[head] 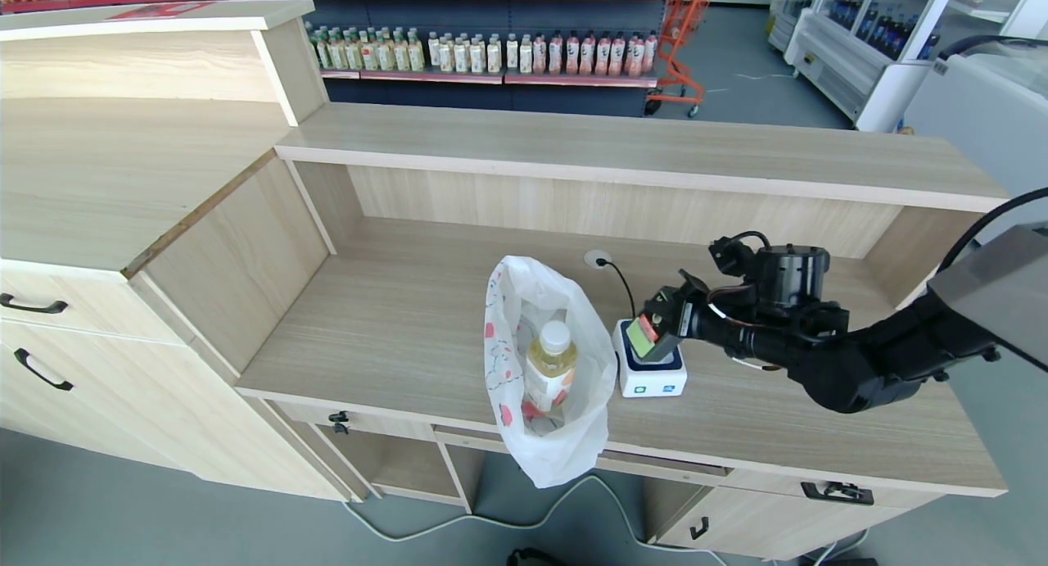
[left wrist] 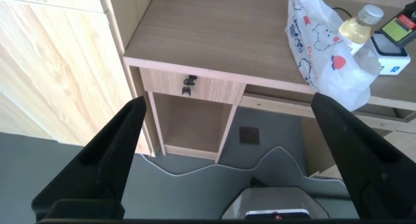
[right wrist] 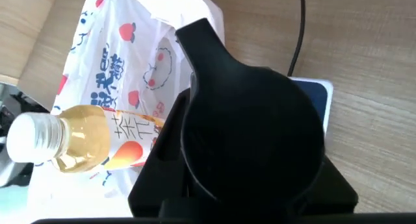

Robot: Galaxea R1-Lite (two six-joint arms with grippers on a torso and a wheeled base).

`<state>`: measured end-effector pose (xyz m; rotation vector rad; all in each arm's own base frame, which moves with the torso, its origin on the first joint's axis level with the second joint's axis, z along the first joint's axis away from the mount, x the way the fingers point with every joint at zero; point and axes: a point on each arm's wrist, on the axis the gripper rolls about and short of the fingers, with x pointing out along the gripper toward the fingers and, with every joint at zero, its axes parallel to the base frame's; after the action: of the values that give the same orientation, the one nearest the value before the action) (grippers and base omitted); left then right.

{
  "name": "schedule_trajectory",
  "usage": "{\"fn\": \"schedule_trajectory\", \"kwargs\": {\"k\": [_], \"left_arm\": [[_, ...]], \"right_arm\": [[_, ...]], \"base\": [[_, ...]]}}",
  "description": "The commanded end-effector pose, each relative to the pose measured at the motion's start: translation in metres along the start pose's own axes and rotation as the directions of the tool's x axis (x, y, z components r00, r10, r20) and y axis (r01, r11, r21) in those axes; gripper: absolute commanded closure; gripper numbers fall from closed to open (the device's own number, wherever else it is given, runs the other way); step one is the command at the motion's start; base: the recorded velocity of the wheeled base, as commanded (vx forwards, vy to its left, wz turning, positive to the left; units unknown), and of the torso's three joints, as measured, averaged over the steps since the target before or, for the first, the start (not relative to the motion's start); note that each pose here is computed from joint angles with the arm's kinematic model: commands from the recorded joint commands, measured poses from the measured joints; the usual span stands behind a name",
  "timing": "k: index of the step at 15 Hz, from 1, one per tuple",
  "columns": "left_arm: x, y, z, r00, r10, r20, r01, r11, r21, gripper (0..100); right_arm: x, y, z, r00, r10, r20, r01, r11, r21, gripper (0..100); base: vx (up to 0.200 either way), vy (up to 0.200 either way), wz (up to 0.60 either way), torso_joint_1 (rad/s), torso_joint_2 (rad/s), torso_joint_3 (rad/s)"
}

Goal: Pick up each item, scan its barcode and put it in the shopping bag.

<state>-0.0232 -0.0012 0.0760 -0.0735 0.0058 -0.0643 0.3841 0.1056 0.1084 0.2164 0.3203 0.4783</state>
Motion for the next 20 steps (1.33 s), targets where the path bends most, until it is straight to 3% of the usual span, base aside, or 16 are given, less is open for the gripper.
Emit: {"fn": "schedule_trajectory", "kwargs": {"k": [1, 3, 5, 7, 8, 10, 15, 17, 20], "left_arm": [[0.000, 0.000, 0.000, 1.000, 0.000, 0.000, 0.000, 1.000, 0.000, 0], [0.000, 0.000, 0.000, 1.000, 0.000, 0.000, 0.000, 1.000, 0.000, 0], [0.000, 0.000, 0.000, 1.000, 0.000, 0.000, 0.000, 1.000, 0.000, 0], [0.000, 0.000, 0.000, 1.000, 0.000, 0.000, 0.000, 1.000, 0.000, 0], [0.000, 0.000, 0.000, 1.000, 0.000, 0.000, 0.000, 1.000, 0.000, 0], [0.000, 0.000, 0.000, 1.000, 0.000, 0.000, 0.000, 1.000, 0.000, 0], [0.000, 0.000, 0.000, 1.000, 0.000, 0.000, 0.000, 1.000, 0.000, 0], [0.000, 0.000, 0.000, 1.000, 0.000, 0.000, 0.000, 1.000, 0.000, 0], [0.000, 0.000, 0.000, 1.000, 0.000, 0.000, 0.000, 1.000, 0.000, 0]], "right_arm": [[-0.067, 0.005, 0.020, 0.995, -0.026, 0.094, 0.049, 0.969, -0.244, 100], [-0.101, -0.006, 0.013, 0.990, -0.081, 0.112, 0.123, 0.881, -0.457, 100], [-0.129, -0.020, 0.019, 0.976, -0.156, 0.154, 0.219, 0.731, -0.646, 100], [-0.141, -0.028, 0.026, 0.963, -0.194, 0.187, 0.269, 0.653, -0.708, 100], [-0.144, -0.029, 0.028, 0.960, -0.201, 0.196, 0.280, 0.640, -0.715, 100], [-0.149, -0.027, 0.033, 0.955, -0.201, 0.220, 0.298, 0.628, -0.719, 100], [-0.141, -0.021, 0.043, 0.948, -0.158, 0.276, 0.313, 0.618, -0.721, 100], [-0.114, -0.031, 0.046, 0.952, -0.152, 0.266, 0.297, 0.667, -0.683, 100], [-0.079, -0.027, 0.032, 0.972, -0.101, 0.214, 0.208, 0.793, -0.573, 100]], "base": [[0.000, 0.000, 0.00, 0.000, 0.00, 0.000], [0.000, 0.000, 0.00, 0.000, 0.00, 0.000], [0.000, 0.000, 0.00, 0.000, 0.00, 0.000], [0.000, 0.000, 0.00, 0.000, 0.00, 0.000], [0.000, 0.000, 0.00, 0.000, 0.00, 0.000], [0.000, 0.000, 0.00, 0.000, 0.00, 0.000], [0.000, 0.000, 0.60, 0.001, 0.00, 0.000], [0.000, 0.000, 0.00, 0.000, 0.00, 0.000], [0.000, 0.000, 0.00, 0.000, 0.00, 0.000]]}}
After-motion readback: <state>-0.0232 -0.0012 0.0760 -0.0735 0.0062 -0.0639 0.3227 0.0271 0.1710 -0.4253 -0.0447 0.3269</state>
